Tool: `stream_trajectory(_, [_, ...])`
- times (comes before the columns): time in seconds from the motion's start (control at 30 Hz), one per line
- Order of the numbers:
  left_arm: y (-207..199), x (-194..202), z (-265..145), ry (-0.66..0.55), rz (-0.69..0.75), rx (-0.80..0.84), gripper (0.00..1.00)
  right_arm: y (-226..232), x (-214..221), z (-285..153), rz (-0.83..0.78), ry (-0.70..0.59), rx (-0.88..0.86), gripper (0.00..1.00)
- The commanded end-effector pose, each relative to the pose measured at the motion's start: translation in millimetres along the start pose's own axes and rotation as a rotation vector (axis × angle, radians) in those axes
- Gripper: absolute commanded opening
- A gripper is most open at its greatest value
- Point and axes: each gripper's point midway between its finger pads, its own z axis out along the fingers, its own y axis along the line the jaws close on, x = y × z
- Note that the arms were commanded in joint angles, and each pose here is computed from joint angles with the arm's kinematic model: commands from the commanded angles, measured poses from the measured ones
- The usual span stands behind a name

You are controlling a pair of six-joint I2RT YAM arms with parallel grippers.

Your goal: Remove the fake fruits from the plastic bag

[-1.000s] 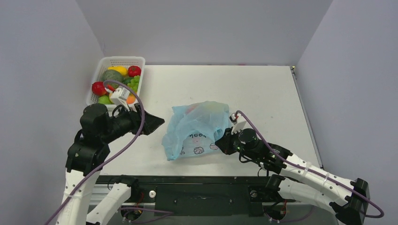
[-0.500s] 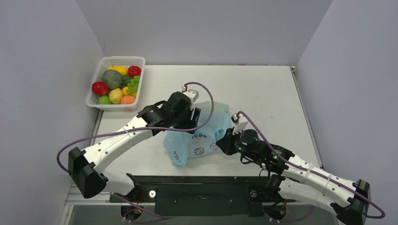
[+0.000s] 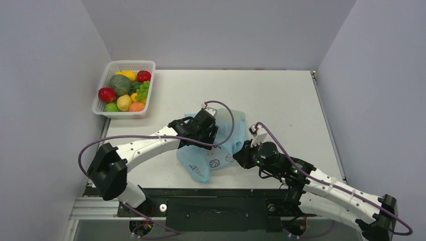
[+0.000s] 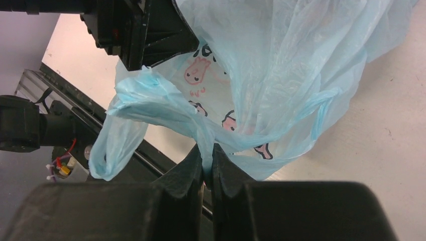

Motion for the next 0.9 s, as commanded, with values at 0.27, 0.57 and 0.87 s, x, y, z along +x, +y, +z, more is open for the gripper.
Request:
stream_trajectory(0.27, [28,-29,23,-0.083,-0.075,-0.192,0.19,4,2,-3,0.037,-0.036,-0.035,0.06])
stream_trajectory(0.57, [-11,-79,-32,-0.269,-0.129,0.122,0.0,-14,44,1,0.097,0.023,-0.006,0.0])
stream_trajectory(0.87, [-10,-77,-63,-0.306,-0.218,0.429,0.0,-39,53,-12,0.081,-0.022,0.112,0.16])
